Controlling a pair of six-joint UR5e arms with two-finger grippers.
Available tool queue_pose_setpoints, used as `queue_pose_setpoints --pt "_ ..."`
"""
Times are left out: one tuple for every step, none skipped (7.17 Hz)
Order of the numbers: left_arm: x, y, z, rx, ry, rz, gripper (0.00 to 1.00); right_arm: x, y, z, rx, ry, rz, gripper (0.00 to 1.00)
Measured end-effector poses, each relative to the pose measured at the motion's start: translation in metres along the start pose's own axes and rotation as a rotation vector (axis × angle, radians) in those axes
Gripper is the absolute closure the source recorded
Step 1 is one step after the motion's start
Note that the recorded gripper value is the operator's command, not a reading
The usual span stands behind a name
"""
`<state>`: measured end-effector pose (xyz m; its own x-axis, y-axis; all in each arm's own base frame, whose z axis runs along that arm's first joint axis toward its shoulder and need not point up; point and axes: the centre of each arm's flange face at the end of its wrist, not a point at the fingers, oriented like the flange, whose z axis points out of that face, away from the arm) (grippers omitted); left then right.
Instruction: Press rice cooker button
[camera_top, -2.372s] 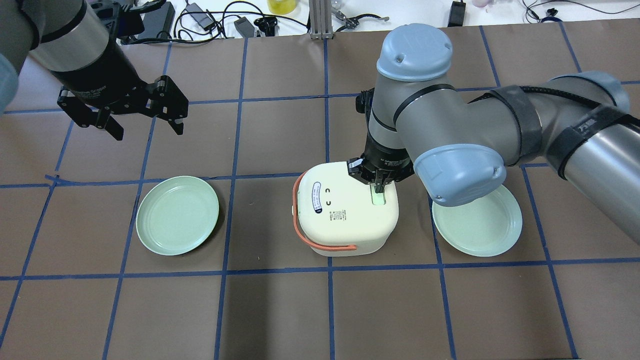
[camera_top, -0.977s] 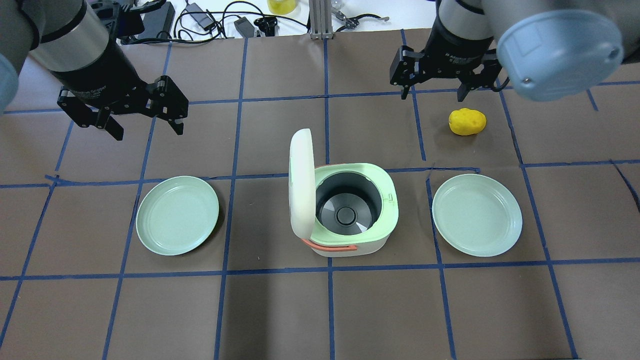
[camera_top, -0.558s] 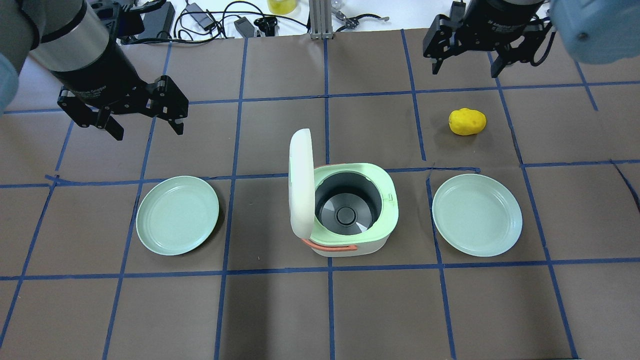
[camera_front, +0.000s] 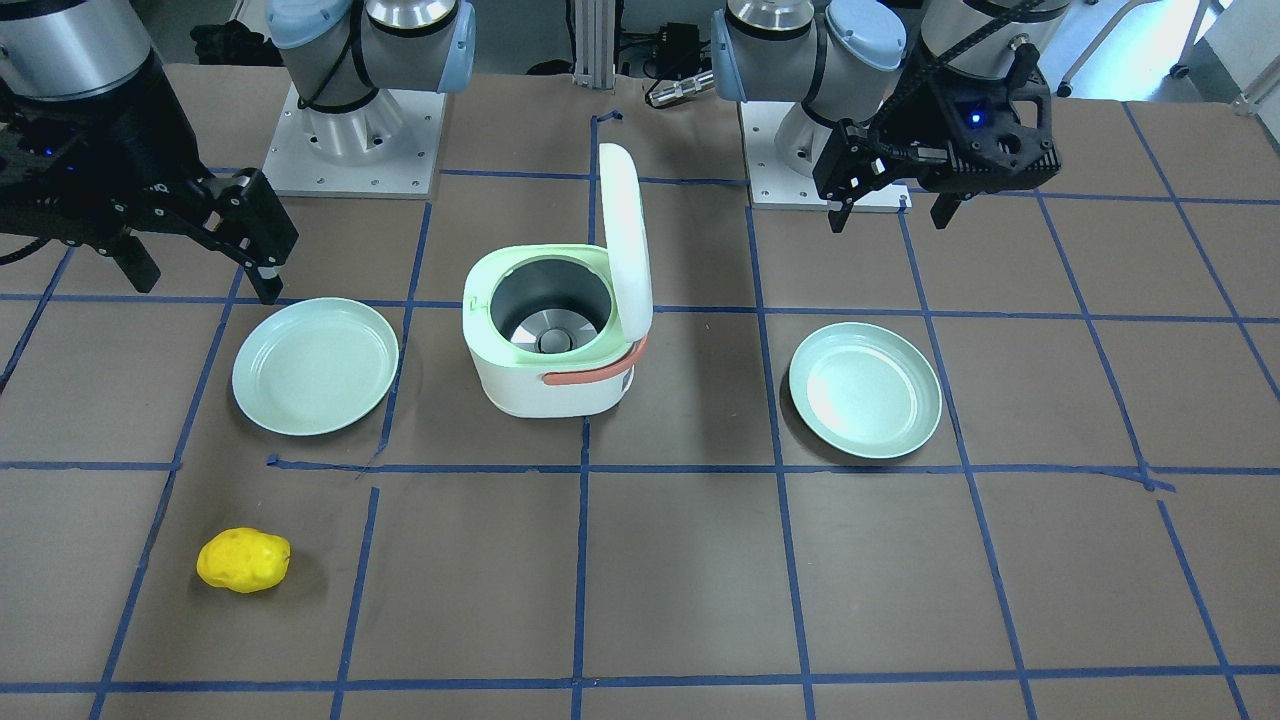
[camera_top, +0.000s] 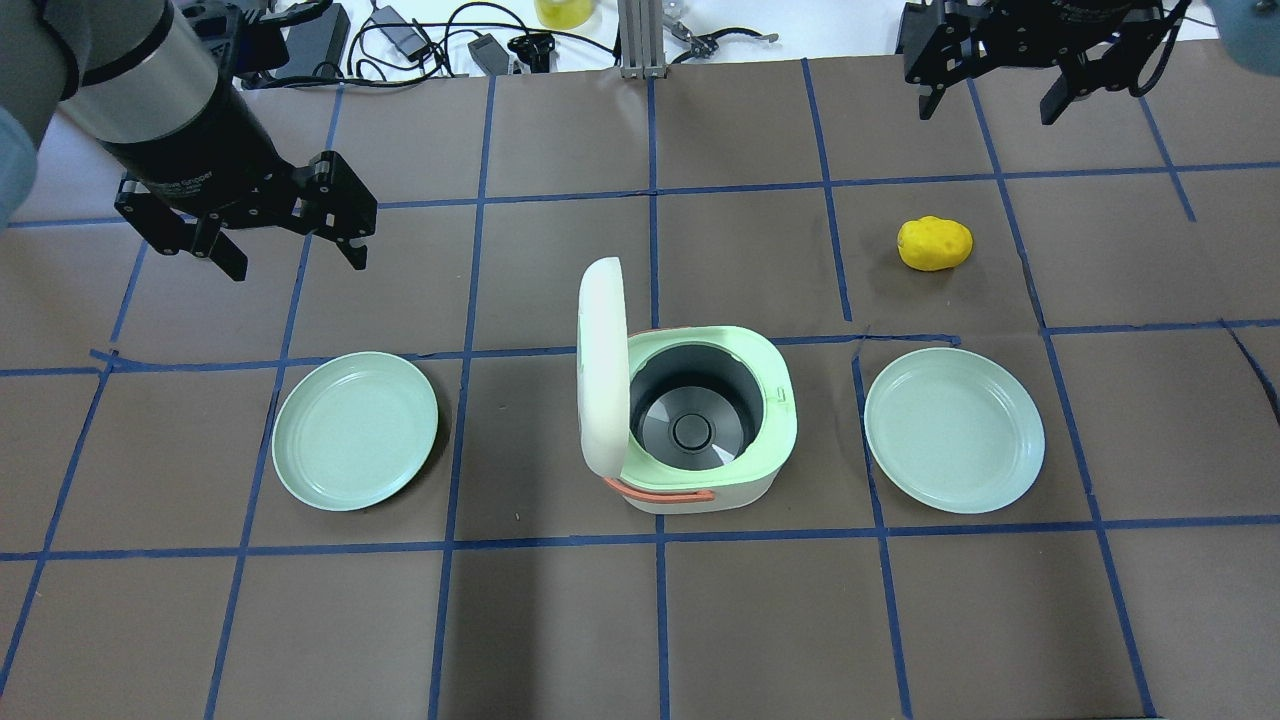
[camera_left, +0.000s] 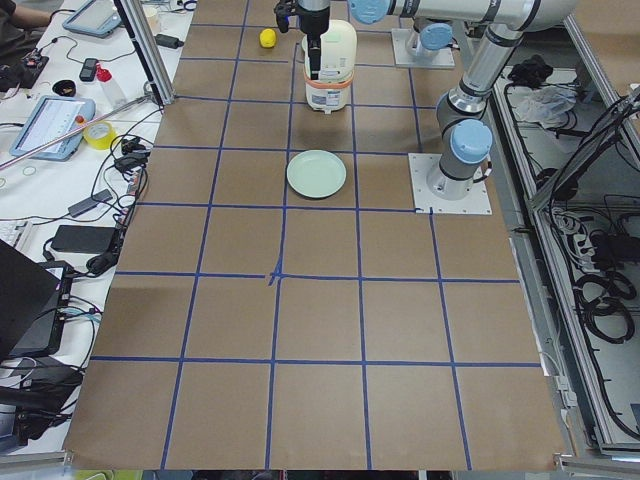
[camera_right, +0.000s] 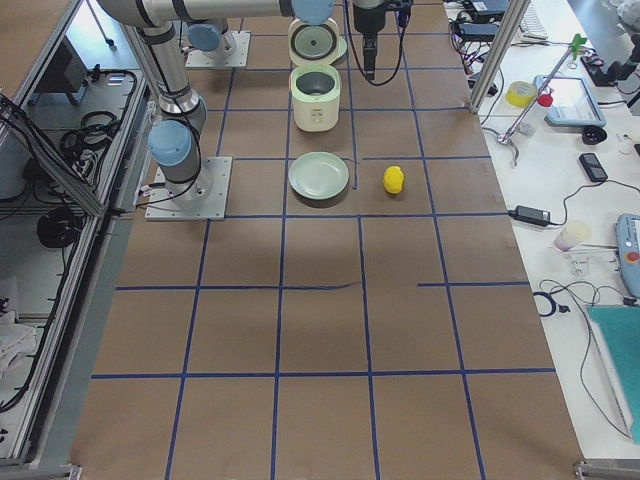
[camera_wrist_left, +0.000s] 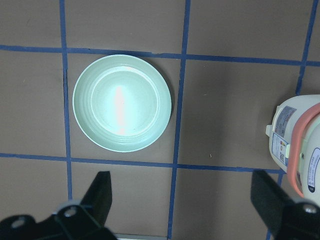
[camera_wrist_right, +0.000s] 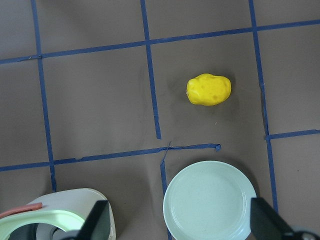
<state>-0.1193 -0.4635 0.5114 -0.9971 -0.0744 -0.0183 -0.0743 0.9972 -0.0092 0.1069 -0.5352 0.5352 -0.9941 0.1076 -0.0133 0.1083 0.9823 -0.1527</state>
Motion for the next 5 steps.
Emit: queue_pose_setpoints --pt "0.0000 0.0000 0.0000 0.000 0.000 0.000 0.00 -0.0004 0.0001 -0.0001 -0.001 -0.004 0.000 0.00" --pt "0.0000 0.0000 0.0000 0.000 0.000 0.000 0.00 -0.0006 0.0001 -0.0003 -0.001 -0.007 0.000 0.00" --pt "0.0000 0.0000 0.0000 0.000 0.000 0.000 0.00 -0.0008 0.0001 -0.0006 -0.001 -0.009 0.000 0.00" --pt "0.0000 0.0000 0.0000 0.000 0.000 0.000 0.00 -0.0010 0.0001 -0.0005 -0.001 -0.009 0.000 0.00" --pt "0.0000 0.0000 0.0000 0.000 0.000 0.000 0.00 -0.0011 0.0002 -0.0003 -0.001 -0.009 0.000 0.00"
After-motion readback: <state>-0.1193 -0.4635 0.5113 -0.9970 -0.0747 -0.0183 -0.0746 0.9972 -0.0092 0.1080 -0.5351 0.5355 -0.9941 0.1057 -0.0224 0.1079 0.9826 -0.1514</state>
